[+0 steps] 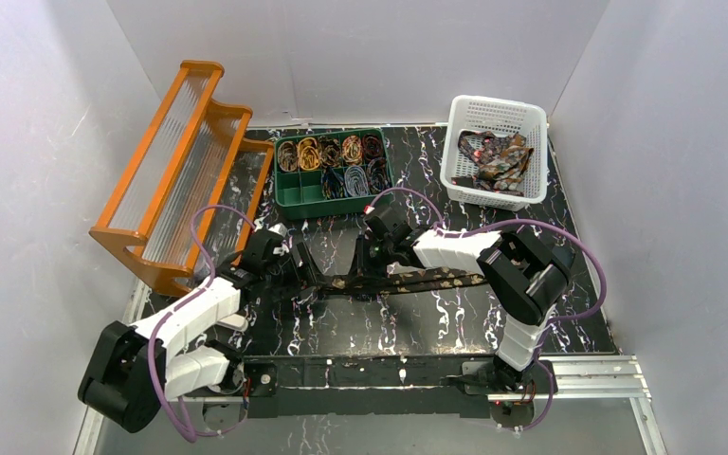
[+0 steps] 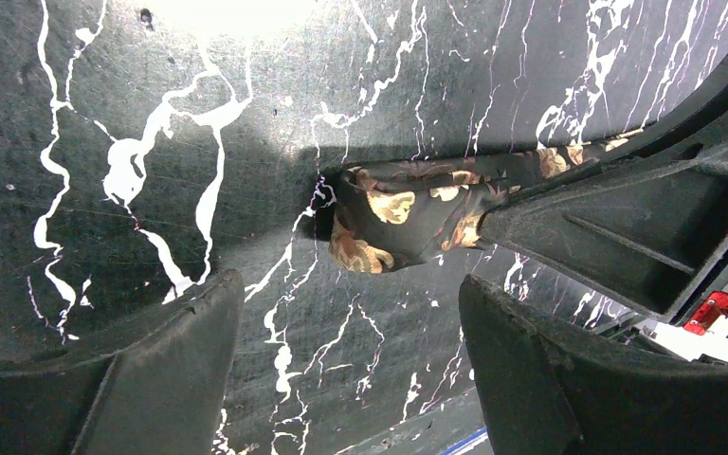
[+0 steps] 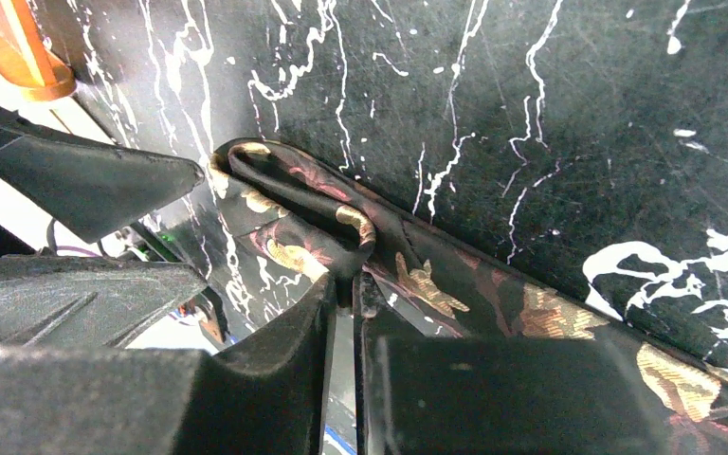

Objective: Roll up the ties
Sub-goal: Roll the tie at the center of the board.

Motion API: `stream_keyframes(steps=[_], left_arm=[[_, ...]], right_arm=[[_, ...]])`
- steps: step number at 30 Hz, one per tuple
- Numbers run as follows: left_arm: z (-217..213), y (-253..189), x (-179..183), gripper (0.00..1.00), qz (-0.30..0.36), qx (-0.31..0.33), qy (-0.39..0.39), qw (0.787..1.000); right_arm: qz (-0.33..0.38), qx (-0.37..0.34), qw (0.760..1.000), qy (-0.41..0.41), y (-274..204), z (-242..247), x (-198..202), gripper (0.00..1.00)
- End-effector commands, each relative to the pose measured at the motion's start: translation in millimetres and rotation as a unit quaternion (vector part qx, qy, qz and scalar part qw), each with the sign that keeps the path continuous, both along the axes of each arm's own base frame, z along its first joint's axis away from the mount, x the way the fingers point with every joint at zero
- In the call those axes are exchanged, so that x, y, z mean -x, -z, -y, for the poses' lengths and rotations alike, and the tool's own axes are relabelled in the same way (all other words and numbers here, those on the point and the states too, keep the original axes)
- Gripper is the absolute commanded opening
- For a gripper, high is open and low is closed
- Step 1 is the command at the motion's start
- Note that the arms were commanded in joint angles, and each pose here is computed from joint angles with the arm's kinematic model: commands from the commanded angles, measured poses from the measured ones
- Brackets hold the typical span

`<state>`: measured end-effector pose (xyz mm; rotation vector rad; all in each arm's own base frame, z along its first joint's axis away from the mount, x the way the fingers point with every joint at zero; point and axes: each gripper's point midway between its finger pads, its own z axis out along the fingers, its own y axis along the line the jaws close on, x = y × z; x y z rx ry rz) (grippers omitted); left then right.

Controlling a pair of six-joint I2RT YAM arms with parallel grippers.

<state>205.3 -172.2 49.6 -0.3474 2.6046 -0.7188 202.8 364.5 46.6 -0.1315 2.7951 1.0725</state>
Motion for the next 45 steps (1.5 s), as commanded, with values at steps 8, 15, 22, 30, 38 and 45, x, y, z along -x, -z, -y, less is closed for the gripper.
stream_keyframes(steps=[8, 15, 22, 30, 38, 45], left_arm=[[8.7, 10.1, -1.3, 0.8, 0.017, 0.025, 0.022, 0.999], [12.9, 16.1, -0.6, 0.74, 0.024, 0.036, 0.036, 0.998], [19.7, 24.3, 2.9, 0.63, 0.026, 0.057, 0.05, 0.997], [15.4, 42.2, 4.7, 0.49, 0.021, 0.044, 0.05, 0.998], [13.5, 56.7, 8.7, 0.23, 0.014, 0.038, 0.056, 0.998], [10.0, 53.0, 2.9, 0.09, 0.027, 0.019, 0.062, 0.998]], right_arm=[[0.017, 0.009, 1.0, -0.013, -8.5, 3.6, -3.7, 0.17], [0.025, 0.025, 0.999, -0.018, -9.2, 5.1, -8.6, 0.17], [0.01, 0.048, 0.999, -0.022, 6.3, 10.4, -6.8, 0.18], [0.0, 0.071, 0.997, -0.025, 23.1, 17.7, -5.1, 0.17], [0.009, 0.067, 0.997, -0.03, 20.1, 15.6, -7.4, 0.22], [0.015, 0.056, 0.998, -0.03, 11.7, 11.5, -10.0, 0.26]])
